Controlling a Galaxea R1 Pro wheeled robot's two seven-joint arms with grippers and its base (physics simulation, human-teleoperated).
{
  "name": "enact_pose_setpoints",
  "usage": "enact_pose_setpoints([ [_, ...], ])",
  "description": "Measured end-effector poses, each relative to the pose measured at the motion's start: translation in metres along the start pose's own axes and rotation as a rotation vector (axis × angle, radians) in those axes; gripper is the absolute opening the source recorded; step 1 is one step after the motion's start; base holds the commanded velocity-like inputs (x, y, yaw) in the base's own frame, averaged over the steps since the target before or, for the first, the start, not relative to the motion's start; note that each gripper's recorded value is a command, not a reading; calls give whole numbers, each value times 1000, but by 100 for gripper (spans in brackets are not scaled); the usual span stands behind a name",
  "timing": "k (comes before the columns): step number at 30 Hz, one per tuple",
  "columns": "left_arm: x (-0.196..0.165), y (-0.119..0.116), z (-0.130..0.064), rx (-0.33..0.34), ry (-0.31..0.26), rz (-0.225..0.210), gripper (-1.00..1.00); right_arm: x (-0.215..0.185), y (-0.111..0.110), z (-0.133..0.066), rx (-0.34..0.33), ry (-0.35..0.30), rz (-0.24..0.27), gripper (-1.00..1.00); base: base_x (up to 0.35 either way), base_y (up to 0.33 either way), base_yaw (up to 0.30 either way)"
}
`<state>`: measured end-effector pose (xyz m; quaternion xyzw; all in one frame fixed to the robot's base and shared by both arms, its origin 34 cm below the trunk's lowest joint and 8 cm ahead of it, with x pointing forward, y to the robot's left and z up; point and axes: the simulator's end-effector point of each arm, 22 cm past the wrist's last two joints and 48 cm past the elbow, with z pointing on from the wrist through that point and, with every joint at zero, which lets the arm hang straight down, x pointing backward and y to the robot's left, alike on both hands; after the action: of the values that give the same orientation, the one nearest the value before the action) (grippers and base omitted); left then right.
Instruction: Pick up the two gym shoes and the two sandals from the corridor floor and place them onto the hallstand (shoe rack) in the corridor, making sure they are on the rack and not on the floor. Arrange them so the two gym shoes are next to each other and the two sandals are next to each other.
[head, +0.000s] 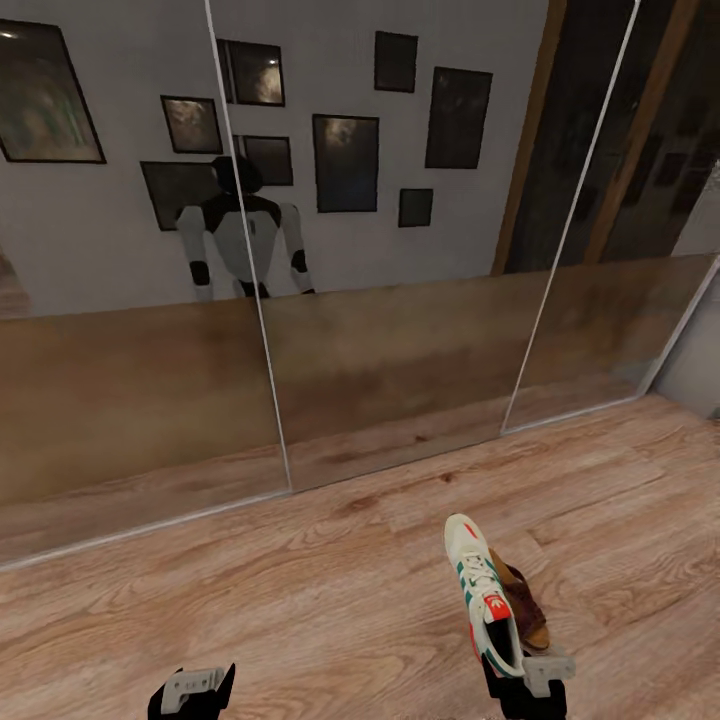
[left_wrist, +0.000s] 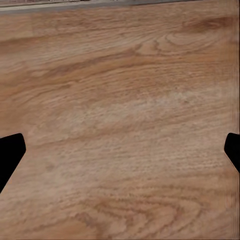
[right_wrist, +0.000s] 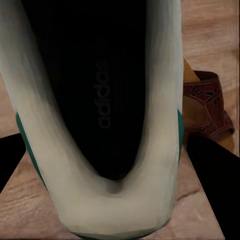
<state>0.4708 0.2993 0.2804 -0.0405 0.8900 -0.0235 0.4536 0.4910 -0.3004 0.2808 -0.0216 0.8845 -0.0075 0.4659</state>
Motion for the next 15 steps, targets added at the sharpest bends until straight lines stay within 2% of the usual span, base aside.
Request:
enact_pose_setpoints([
  [15,0,0,0,0,0,0,100,0,0,0,0,1,0,-100,0,0,-274],
])
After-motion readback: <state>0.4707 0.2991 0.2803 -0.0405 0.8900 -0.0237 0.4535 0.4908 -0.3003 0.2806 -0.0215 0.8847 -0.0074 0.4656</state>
